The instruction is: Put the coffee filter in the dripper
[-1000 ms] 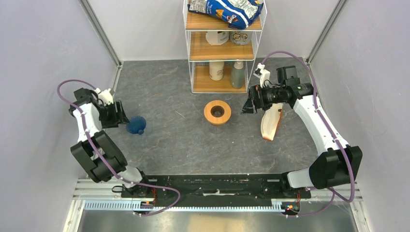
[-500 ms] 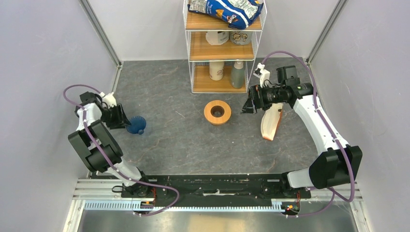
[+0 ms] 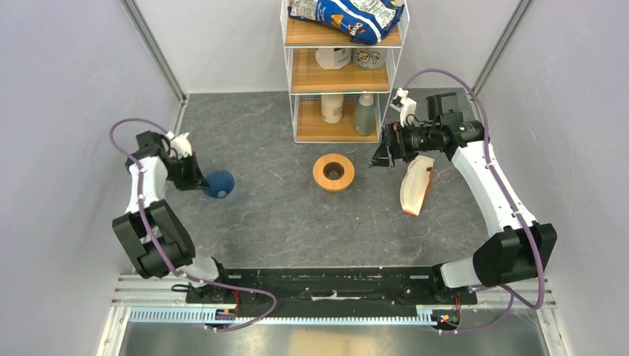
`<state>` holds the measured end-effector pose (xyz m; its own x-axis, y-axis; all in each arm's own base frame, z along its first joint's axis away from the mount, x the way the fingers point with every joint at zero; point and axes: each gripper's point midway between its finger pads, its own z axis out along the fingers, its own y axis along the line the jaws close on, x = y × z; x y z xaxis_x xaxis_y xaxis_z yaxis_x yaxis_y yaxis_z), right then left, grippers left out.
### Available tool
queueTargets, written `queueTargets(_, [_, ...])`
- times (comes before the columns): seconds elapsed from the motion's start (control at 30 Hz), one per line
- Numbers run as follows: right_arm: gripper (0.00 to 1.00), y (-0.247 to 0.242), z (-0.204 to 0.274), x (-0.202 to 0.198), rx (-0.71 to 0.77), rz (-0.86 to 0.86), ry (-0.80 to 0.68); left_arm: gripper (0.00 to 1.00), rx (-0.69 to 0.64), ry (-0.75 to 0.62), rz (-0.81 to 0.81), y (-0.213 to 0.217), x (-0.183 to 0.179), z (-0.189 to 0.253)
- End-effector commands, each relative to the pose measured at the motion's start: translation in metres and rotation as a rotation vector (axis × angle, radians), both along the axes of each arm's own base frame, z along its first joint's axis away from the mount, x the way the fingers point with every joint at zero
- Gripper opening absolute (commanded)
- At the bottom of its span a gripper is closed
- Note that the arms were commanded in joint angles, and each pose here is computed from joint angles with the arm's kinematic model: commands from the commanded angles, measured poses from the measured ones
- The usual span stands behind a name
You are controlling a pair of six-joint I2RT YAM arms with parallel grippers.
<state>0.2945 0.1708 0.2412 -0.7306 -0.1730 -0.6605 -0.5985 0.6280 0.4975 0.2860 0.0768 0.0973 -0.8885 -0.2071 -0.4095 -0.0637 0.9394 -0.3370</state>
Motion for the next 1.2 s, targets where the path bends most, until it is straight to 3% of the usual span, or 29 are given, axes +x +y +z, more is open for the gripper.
queueTargets(0.0, [0.97, -0.003, 0.024, 0.001, -0.002, -0.020, -0.031, 0.02, 0.007, -0.092, -0.049, -0.051, 0.013, 0.073])
queueTargets(0.2, [0.97, -0.010, 0.039, 0.000, -0.039, -0.045, -0.078, 0.02, -0.095, -0.137, -0.217, -0.153, 0.025, 0.153])
queueTargets(0.33, [0.97, -0.013, 0.035, 0.001, -0.056, -0.060, -0.071, 0.02, -0.196, -0.111, -0.352, -0.220, 0.028, 0.177])
queueTargets(0.6, [0.97, -0.033, 0.045, 0.021, -0.077, -0.227, -0.107, 0.02, -0.186, -0.148, -0.489, -0.314, 0.036, 0.191])
queueTargets(0.9, [0.97, -0.047, 0.050, 0.024, -0.079, -0.324, -0.155, 0.02, -0.178, -0.094, -0.555, -0.353, 0.039, 0.167])
queueTargets(1.17, [0.97, -0.036, 0.045, 0.017, -0.045, -0.238, -0.148, 0.02, -0.172, -0.056, -0.586, -0.368, 0.034, 0.152])
